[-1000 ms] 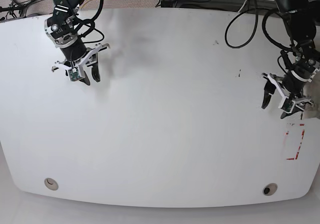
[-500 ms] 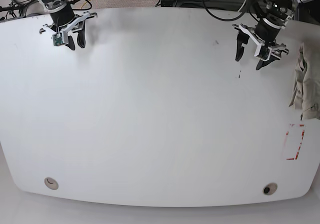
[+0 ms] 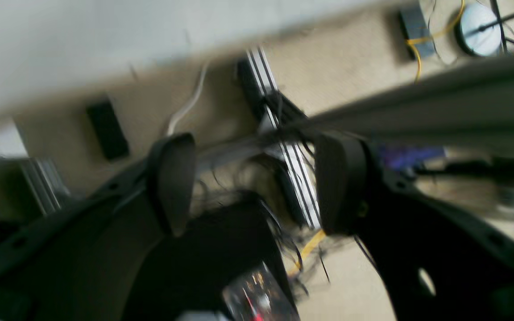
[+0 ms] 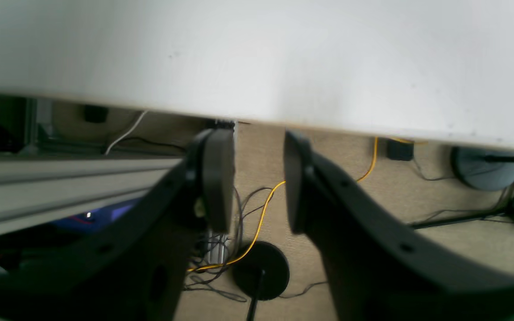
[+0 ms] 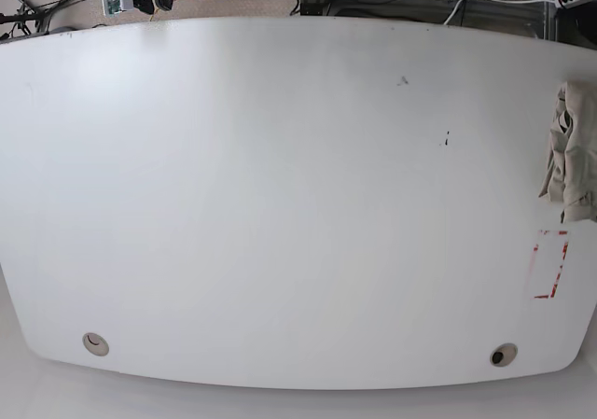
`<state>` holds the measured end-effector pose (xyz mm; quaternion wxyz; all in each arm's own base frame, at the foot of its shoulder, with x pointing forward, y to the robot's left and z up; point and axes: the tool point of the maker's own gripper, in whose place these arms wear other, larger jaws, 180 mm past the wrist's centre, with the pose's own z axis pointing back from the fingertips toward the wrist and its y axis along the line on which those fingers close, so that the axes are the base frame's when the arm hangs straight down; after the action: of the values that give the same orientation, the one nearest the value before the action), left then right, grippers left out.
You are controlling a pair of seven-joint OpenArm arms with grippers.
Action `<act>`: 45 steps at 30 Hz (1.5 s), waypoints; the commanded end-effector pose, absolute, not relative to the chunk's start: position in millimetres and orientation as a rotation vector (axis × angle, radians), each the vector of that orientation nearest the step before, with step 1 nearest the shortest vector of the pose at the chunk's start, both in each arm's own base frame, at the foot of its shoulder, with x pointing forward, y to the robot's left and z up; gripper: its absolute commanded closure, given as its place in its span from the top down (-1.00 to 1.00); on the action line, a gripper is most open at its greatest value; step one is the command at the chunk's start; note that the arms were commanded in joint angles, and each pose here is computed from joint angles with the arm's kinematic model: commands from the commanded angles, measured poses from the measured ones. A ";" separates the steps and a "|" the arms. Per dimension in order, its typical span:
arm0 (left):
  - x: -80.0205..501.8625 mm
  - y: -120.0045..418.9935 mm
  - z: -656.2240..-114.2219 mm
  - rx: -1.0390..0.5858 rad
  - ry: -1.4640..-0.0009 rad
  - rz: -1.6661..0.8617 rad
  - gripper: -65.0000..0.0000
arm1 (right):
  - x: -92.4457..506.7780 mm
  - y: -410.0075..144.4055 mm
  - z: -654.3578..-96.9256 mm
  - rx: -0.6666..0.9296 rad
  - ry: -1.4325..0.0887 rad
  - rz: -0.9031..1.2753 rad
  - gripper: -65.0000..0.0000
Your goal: Fold the T-shirt properly
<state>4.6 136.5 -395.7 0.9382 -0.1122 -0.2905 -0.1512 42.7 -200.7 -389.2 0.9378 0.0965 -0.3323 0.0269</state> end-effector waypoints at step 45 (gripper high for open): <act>-46.7 213.6 -654.3 0.036 -0.047 0.066 0.19 | -75.2 -127.2 -626.9 0.281 -0.096 -0.074 -0.45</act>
<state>-41.6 208.0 -654.6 0.9988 0.0069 -0.0307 0.0373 -62.6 -126.1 -626.3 0.9875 0.1415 -0.0611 -0.0331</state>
